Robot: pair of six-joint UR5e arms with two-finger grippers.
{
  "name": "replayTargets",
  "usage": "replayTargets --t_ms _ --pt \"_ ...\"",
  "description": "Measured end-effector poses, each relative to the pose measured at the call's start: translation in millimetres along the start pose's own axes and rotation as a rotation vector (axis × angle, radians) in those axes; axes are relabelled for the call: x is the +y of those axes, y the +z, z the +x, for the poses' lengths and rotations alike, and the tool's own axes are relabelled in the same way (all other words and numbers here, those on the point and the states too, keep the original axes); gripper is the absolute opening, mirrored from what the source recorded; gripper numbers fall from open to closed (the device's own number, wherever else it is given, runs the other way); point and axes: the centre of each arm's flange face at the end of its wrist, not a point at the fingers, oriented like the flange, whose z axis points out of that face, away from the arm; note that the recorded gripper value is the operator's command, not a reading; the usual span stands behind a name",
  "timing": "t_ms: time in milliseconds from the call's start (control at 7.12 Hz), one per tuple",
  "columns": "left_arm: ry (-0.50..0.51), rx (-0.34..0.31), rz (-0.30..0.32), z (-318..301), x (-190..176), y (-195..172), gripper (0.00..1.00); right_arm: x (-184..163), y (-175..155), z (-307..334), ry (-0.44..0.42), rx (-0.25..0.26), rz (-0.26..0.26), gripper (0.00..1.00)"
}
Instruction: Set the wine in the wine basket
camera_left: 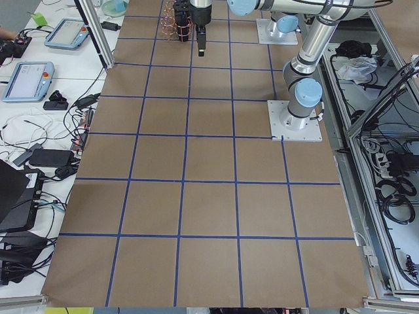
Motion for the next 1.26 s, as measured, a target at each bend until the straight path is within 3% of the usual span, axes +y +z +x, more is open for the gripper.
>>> replayTargets --t_ms 281,1264 --pt "0.017 0.055 -0.002 13 -2 2 1.00 7 1 -17 0.041 0.005 -0.014 1.00" --pt "0.055 0.028 0.008 28 7 -3 1.00 15 9 -26 0.045 0.107 -0.057 1.00"
